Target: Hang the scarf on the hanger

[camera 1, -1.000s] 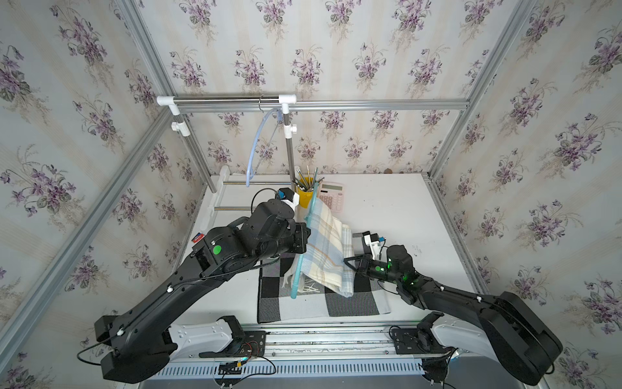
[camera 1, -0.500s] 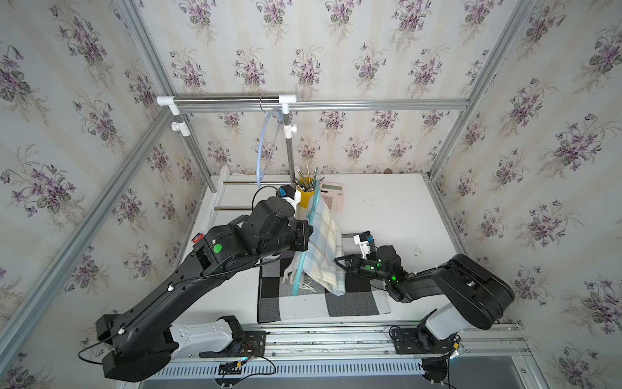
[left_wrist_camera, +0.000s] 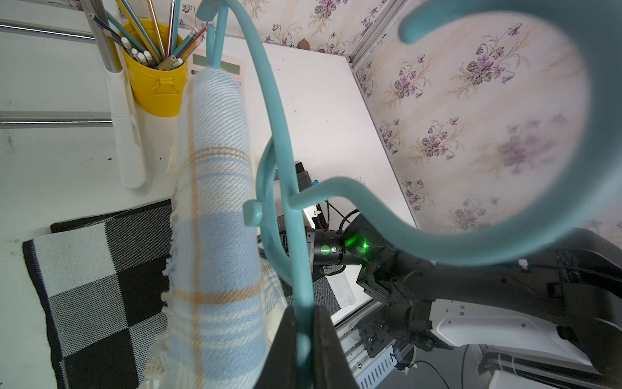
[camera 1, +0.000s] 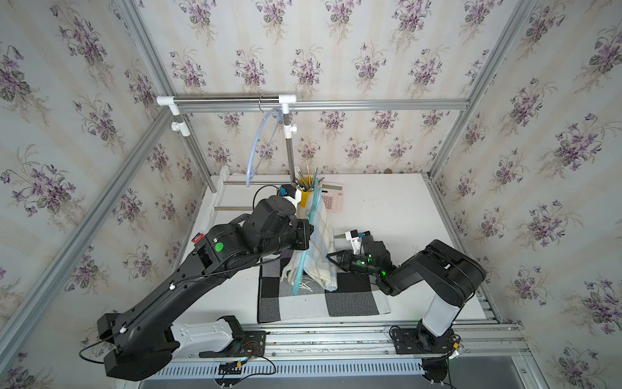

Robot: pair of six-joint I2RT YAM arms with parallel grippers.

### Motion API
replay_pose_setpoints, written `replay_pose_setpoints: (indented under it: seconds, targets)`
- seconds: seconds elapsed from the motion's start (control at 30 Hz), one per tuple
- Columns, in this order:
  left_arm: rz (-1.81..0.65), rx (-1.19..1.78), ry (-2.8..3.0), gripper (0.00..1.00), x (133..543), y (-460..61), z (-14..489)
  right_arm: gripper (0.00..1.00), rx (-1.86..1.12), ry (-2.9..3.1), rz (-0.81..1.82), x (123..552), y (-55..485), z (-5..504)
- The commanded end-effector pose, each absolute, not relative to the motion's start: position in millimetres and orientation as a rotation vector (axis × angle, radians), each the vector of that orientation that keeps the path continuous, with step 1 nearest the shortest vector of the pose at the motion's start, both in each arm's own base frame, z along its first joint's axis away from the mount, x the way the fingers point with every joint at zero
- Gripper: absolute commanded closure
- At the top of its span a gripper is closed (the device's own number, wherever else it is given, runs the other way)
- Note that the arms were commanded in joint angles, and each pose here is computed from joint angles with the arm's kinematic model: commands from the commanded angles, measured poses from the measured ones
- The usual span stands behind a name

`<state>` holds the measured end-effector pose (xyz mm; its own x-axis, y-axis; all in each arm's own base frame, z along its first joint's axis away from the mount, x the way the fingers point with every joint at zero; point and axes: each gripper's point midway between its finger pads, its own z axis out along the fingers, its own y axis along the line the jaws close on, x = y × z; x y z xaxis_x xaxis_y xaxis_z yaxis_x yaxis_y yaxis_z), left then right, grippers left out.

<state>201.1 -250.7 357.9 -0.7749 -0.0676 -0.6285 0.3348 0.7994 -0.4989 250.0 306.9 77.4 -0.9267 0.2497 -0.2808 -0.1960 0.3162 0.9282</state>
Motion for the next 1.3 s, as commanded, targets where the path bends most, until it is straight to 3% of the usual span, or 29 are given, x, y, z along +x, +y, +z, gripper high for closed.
replay_pose_setpoints:
  seconds: [0.0,0.23,0.47,0.57,0.97,1.27]
  targets:
    - [-0.87,0.173,2.224,1.0,212,-260,381,1.0,0.068,2.22,1.603,258,309,73]
    - [-0.879,0.172,2.217,1.0,211,-258,386,0.99,0.009,2.224,1.56,268,327,71]
    - [-0.876,0.169,2.223,1.0,212,-257,384,0.58,-0.093,2.233,1.485,268,335,72]
    - [-0.875,0.165,2.223,1.0,213,-255,384,0.49,-0.134,2.289,1.357,272,333,63]
    - [-0.834,0.122,2.235,1.0,207,-218,387,0.28,-0.342,2.036,1.142,264,300,136]
    - [-0.745,0.103,2.336,1.0,174,-159,361,0.28,-0.368,1.976,1.078,255,283,177]
